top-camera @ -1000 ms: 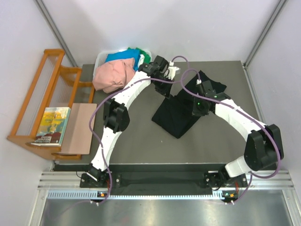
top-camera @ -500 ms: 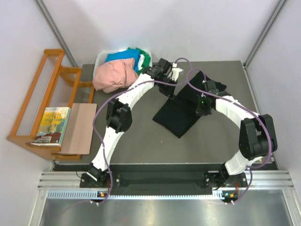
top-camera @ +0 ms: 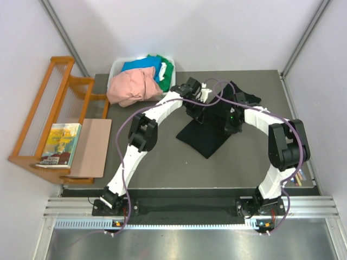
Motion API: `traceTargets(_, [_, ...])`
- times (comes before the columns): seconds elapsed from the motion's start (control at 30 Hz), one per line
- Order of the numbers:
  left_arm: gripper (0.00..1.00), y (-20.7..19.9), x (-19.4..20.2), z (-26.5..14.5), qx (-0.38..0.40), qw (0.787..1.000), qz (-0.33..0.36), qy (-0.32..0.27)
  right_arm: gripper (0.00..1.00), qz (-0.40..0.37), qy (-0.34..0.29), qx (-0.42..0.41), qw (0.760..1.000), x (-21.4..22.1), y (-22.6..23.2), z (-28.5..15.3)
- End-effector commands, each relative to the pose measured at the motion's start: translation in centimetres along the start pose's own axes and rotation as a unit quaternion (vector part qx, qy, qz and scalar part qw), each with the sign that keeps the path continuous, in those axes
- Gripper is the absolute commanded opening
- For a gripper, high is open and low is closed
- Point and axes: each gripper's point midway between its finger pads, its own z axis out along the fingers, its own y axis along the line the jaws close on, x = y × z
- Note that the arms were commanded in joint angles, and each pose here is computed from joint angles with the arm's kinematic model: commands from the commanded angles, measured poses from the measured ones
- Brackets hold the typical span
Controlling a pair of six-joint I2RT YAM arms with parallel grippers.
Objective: Fold and stack the t-shirts
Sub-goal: Fold the tshirt
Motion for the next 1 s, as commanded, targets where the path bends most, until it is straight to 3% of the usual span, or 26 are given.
traceTargets(0.0, [0.62,-0.4,-2.9,-1.6,-0.013,0.999,0.022,-0.047,0.0,-0.003,-0.053,-0.017,0.998,-4.6,1.0,-1.3])
traceTargets(0.03, [0.69,-0.3,-3.3,-2.1,-0.02,0.998,0.025,-0.053,0.0,-0.002,-0.057,-0.011,0.998,-5.1,0.8,-1.4])
traceTargets(0.07, [0.84,-0.3,-4.0,-3.2,-0.032,0.997,0.032,-0.065,0.06,-0.002,-0.067,-0.01,0.998,-6.1,1.0,-1.9])
traceTargets(0.1, [0.88,0.0,-4.5,-3.8,-0.04,0.996,0.034,-0.071,0.1,-0.004,-0.07,-0.008,0.998,-6.5,0.9,-2.1])
traceTargets(0.13, [0.91,0.0,-4.7,-4.3,-0.045,0.996,0.037,-0.075,0.14,-0.002,-0.078,0.009,0.997,-7.2,0.2,-2.2])
traceTargets(0.23, [0.96,0.2,-6.0,-7.6,-0.06,0.992,0.039,-0.1,0.51,0.002,-0.098,0.02,0.995,-9.5,-0.2,-3.8])
traceTargets(0.3, [0.98,0.9,-6.0,-9.0,-0.065,0.992,0.031,-0.105,0.61,0.005,-0.105,0.035,0.994,-10.0,-0.8,-4.3])
traceTargets(0.33, [0.98,0.7,-6.5,-10.7,-0.07,0.99,0.032,-0.118,0.71,0.007,-0.108,0.044,0.993,-10.2,-1.1,-4.7])
traceTargets(0.43, [0.99,1.8,-6.9,-14.6,-0.083,0.986,0.021,-0.142,0.82,0.01,-0.11,0.06,0.992,-10.0,-1.7,-5.3])
traceTargets(0.5, [0.99,3.4,-6.8,-17.2,-0.093,0.983,0.006,-0.158,0.82,0.013,-0.124,0.03,0.992,-10.2,-0.7,-6.5])
traceTargets(0.63, [0.99,6.3,-6.7,-25.6,-0.103,0.972,-0.043,-0.207,0.64,-0.011,-0.112,-0.05,0.992,-8.5,3.3,-7.7])
traceTargets(0.73, [0.99,7.3,-4.9,-30.1,-0.091,0.967,-0.068,-0.227,0.59,-0.057,-0.082,-0.127,0.987,-6.3,8.5,-8.3])
traceTargets(0.83, [0.99,7.4,-1.5,-30.8,-0.101,0.97,-0.073,-0.209,0.57,-0.087,-0.05,-0.181,0.978,-4.3,13.2,-8.1])
traceTargets(0.97, [0.99,6.4,3.9,-28.5,-0.09,0.98,-0.087,-0.158,0.56,-0.094,-0.005,-0.233,0.968,-2.6,17.2,-5.9])
